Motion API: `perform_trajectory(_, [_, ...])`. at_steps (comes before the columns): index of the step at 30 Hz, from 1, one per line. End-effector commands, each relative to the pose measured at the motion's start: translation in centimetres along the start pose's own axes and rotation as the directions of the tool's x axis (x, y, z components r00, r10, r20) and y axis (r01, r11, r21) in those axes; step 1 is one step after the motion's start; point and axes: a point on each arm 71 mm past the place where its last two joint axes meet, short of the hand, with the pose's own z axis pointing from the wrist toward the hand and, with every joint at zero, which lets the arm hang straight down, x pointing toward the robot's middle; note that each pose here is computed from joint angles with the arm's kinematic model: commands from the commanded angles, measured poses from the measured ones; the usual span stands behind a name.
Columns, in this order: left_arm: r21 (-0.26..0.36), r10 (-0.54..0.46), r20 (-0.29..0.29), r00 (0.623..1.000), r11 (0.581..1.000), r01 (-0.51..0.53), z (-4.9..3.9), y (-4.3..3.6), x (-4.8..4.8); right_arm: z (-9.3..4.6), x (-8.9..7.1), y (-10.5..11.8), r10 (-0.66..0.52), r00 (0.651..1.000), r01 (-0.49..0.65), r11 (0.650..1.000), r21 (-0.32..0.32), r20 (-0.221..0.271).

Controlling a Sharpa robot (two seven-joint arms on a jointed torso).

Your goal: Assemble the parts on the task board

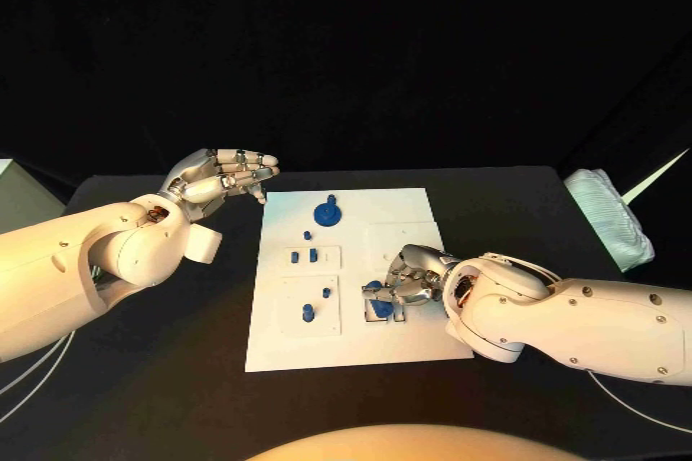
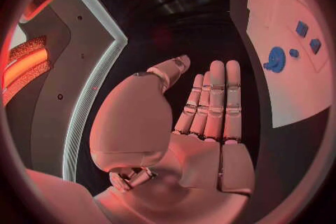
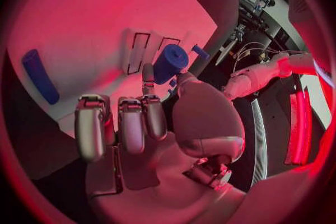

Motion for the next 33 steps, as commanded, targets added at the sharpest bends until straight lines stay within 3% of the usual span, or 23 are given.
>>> perform_trajectory(1, [0.003, -0.007, -0.014, 1.0, 1.0, 0.007, 0.05, -0.08, 0.19, 0.0, 0.2, 0.1, -0.058, 0.998, 0.058, 0.998, -0.007, -0.005])
perform_trajectory(22, [0.0, -0.006, -0.009, 1.0, 1.0, 0.006, 0.04, -0.05, 0.12, -0.5, 0.2, 0.3, -0.077, 0.997, 0.077, 0.996, -0.038, 0.01])
perform_trajectory(29, [0.002, -0.005, -0.007, 1.0, 1.0, 0.005, 0.07, -0.03, 0.04, -1.7, -0.7, 0.1, -0.028, 0.997, 0.033, 0.997, -0.075, 0.068])
perform_trajectory(33, [0.002, -0.004, -0.006, 1.0, 1.0, 0.004, 0.07, -0.02, 0.0, -2.8, -2.4, -0.7, 0.0, 0.992, 0.01, 0.997, -0.076, 0.124])
